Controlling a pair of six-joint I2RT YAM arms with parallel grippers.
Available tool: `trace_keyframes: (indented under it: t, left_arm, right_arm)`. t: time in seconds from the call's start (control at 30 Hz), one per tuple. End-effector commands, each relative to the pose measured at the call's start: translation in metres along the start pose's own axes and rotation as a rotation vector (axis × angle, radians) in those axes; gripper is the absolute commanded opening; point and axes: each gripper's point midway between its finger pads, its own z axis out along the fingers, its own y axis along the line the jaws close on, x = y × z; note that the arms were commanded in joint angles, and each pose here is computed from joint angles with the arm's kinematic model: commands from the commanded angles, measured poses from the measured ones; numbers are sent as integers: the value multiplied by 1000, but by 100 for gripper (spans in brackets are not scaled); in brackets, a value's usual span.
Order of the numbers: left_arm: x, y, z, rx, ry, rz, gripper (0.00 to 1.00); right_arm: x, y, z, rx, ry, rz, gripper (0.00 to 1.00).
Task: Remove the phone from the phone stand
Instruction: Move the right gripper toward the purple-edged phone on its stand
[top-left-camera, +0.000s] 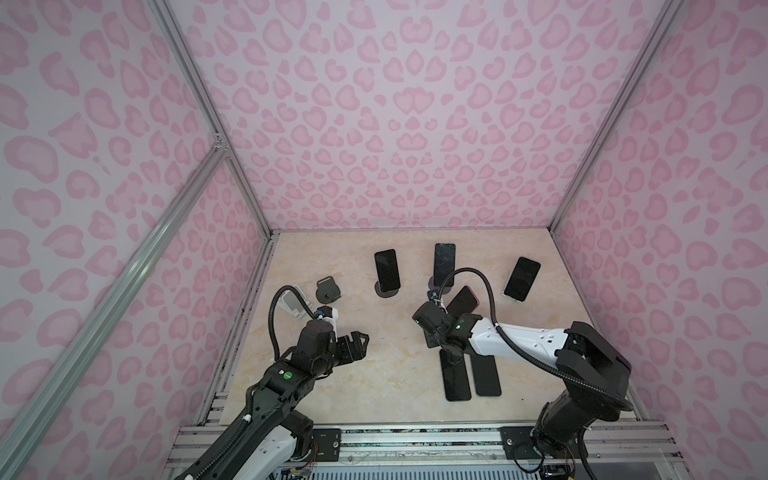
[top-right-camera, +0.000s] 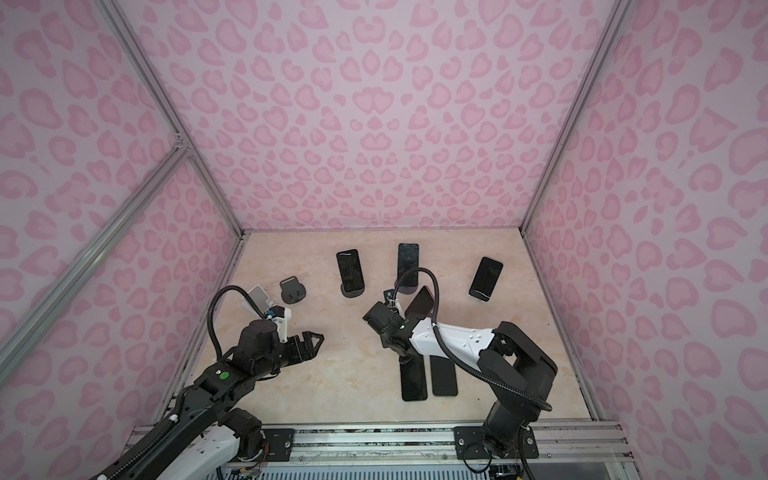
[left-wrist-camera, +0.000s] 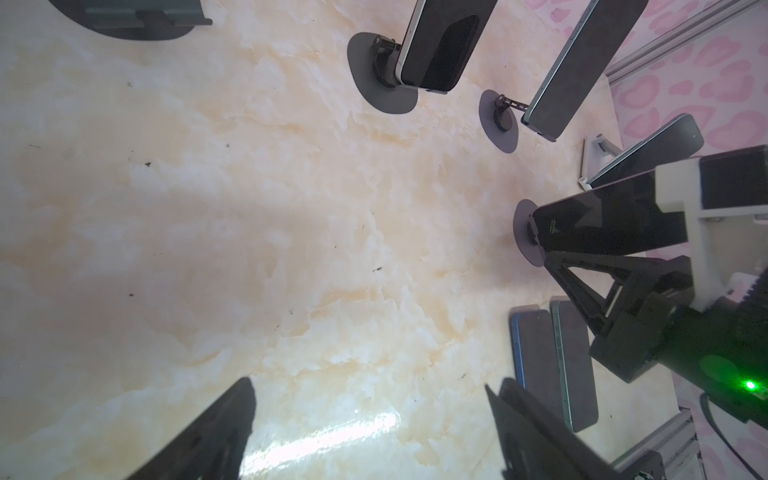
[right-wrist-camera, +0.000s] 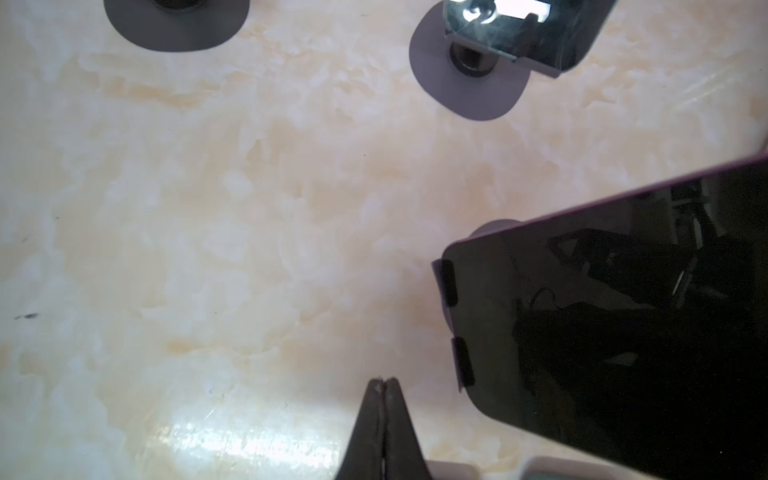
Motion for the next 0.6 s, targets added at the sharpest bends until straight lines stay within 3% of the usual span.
trace_keyframes:
  t: [0.0, 0.57]
  left_arm:
    - [-7, -5, -2, 20, -30, 18, 92]
    - [-9, -4, -5, 14, -52, 16, 91]
  right_arm:
    - [1, -10, 3, 68, 4, -41, 0]
    - [6, -23, 15, 83, 41, -41, 0]
